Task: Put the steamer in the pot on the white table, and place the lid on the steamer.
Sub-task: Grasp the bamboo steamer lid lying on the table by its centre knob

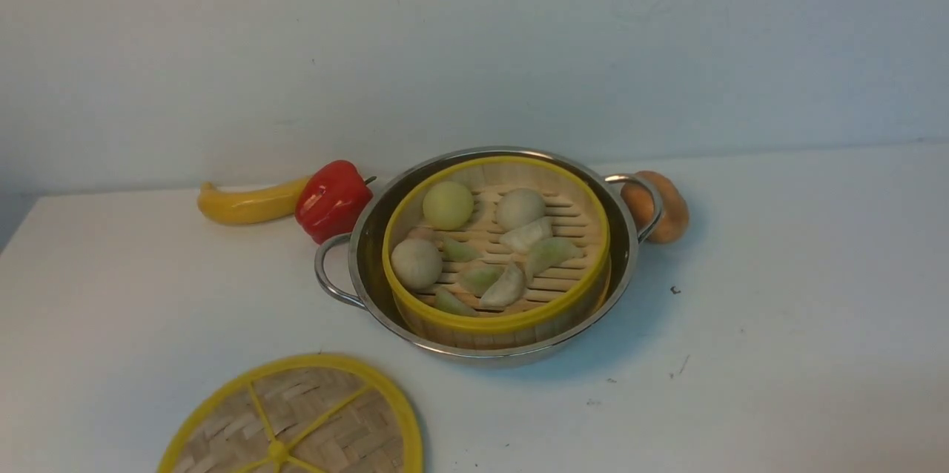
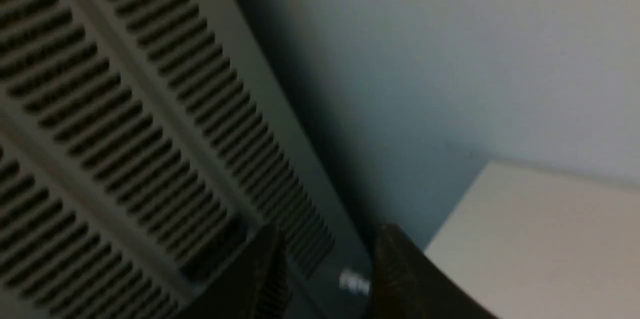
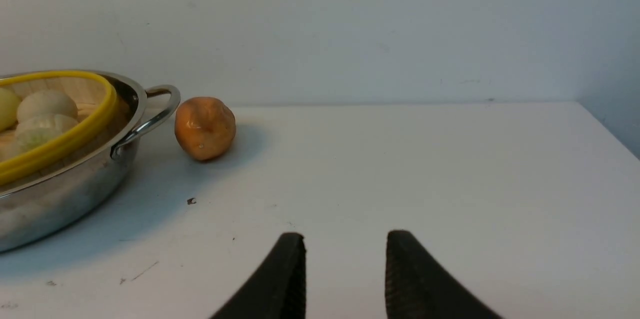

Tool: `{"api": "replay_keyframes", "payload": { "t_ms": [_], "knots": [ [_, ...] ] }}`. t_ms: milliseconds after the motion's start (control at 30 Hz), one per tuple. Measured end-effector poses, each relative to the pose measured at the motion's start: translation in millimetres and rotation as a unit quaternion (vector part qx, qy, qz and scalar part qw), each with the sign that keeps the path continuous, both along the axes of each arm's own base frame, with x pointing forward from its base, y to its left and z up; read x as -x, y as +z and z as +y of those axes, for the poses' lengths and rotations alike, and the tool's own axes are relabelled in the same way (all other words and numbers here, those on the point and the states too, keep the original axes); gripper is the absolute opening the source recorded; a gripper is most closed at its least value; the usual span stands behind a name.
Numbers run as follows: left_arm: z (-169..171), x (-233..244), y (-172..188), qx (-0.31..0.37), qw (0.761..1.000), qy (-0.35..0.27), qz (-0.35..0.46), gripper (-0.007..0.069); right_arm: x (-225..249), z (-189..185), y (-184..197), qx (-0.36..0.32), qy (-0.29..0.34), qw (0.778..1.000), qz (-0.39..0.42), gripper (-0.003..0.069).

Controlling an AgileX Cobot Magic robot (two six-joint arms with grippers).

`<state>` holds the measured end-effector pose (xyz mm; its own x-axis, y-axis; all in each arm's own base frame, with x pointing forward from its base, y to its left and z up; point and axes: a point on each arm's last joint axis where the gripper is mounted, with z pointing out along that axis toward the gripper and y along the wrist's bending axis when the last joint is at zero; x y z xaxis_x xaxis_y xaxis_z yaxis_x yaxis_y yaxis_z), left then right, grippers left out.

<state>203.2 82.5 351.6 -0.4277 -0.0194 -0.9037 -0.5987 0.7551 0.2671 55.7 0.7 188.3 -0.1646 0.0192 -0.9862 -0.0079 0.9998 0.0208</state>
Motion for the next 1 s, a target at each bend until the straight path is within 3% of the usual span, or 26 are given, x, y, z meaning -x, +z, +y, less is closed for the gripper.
{"api": "replay_keyframes", "payload": {
  "t_ms": [133, 167, 300, 367, 400, 433, 500, 700, 833, 1000],
  "knots": [
    [-20.3, 1.0, -27.8, 0.166, 0.981, -0.049, 0.083, 0.0241, 0.0, 0.0, 0.0, 0.0, 0.0, 1.0, 0.0, 0.0243],
    [-31.6, -1.9, -34.9, 0.218, 0.966, -0.089, 0.104, 0.0241, 0.0, 0.0, 0.0, 0.0, 0.0, 1.0, 0.0, 0.0243],
    [-65.9, -13.5, -50.3, 0.31, 0.903, -0.246, 0.165, 0.0241, 0.0, 0.0, 0.0, 0.0, 0.0, 1.0, 0.0, 0.0243],
    [-82.9, -20.8, -59.9, 0.311, 0.852, -0.365, 0.209, 0.0241, 0.0, 0.0, 0.0, 0.0, 0.0, 1.0, 0.0, 0.0243],
    [-84.6, -20.7, -61.3, 0.299, 0.844, -0.387, 0.22, 0.0241, 0.0, 0.0, 0.0, 0.0, 0.0, 1.0, 0.0, 0.0243],
    [-91.6, -24.0, -69.8, 0.282, 0.805, -0.457, 0.252, 0.0241, 0.0, 0.0, 0.0, 0.0, 0.0, 1.0, 0.0, 0.0243],
    [-95.1, -28.4, -79.5, 0.273, 0.773, -0.502, 0.276, 0.0241, 0.0, 0.0, 0.0, 0.0, 0.0, 1.0, 0.0, 0.0243],
    [-94.2, -43.2, -106.1, 0.294, 0.744, -0.51, 0.316, 0.0248, 0.0, 0.0, 0.0, 0.0, 0.0, 1.0, 0.0, 0.0243],
    [-99.9, -52.7, -132.8, 0.294, 0.717, -0.511, 0.371, 0.0316, 0.0, 0.0, 0.0, 0.0, 0.0, 1.0, 0.0, 0.0243],
    [-114.2, -59.6, -150.5, 0.265, 0.715, -0.502, 0.409, 0.0386, 0.0, 0.0, 0.0, 0.0, 0.0, 1.0, 0.0, 0.0243]
  ]
}}
